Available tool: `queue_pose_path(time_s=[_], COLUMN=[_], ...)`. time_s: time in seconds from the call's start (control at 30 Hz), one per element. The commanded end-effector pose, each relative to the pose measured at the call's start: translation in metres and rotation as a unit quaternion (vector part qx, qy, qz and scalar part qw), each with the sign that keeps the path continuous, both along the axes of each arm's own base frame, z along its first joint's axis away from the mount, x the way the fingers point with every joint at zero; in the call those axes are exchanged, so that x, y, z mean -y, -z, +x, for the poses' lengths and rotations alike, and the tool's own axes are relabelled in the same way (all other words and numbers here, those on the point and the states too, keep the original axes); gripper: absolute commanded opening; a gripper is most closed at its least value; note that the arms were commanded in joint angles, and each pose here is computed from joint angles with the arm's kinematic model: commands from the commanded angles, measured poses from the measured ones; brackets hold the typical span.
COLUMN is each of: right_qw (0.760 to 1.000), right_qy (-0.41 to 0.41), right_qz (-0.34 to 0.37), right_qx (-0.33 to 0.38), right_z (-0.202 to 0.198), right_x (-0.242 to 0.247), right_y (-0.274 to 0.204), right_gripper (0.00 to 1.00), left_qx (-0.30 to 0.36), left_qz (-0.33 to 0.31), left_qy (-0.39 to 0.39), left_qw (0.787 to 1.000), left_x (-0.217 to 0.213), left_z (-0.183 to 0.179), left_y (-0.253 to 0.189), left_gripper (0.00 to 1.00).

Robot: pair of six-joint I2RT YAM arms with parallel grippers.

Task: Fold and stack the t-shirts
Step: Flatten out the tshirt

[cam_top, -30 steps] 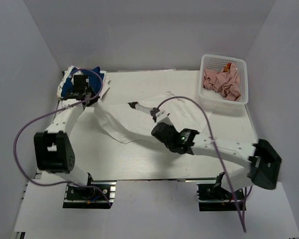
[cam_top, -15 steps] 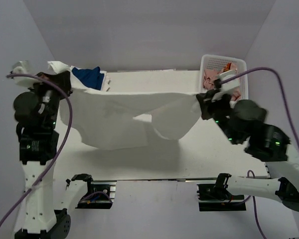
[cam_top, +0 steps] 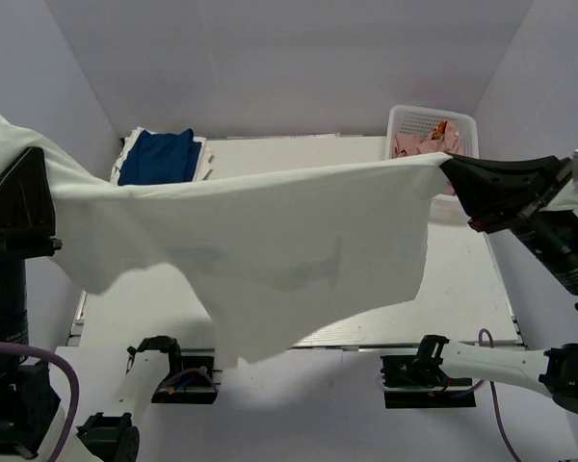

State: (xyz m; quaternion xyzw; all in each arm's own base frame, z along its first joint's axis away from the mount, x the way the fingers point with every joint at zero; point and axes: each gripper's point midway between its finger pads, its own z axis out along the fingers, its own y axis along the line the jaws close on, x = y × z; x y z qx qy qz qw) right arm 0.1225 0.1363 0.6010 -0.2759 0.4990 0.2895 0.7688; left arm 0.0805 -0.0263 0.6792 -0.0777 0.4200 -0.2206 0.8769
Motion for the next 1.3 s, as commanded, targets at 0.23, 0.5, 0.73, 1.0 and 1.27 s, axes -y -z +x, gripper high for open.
queue_pose_path(time_s=[0.23, 0.5, 0.73, 1.0, 1.27], right_qw=[0.883, 0.871, 0.826, 0.853, 0.844], right_qy=[0.466, 0.438, 0.354, 0.303, 0.238], right_qz=[0.01, -0.122, -0.295, -0.235, -0.202], right_qx=[-0.059, -0.186, -0.326, -0.354, -0.436], right_z=[0.137, 0.272, 0.363, 0.351, 0.298], right_x=[0.011, -0.033, -0.07, -0.09, -0.096], right_y=[0.099, 0.262, 0.431, 0.415, 0.457], right_gripper=[0.0, 0.0, 0.9, 0.9, 0.9], left_qx=[-0.217, -0.438, -0.623, -0.591, -0.635], left_qz=[0.013, 0.024, 0.047, 0.057, 0.079], left_qy=[0.03, 0.037, 0.055, 0.084, 0.117], left_qw=[0.976, 0.898, 0.779, 0.8, 0.759], left_x=[0.013, 0.022, 0.027, 0.04, 0.072], left_z=[0.203, 0.384, 0.478, 0.449, 0.409], left_y=[0.118, 0.345, 0.498, 0.501, 0.546], left_gripper=[0.0, 0.04, 0.73, 1.0, 1.0])
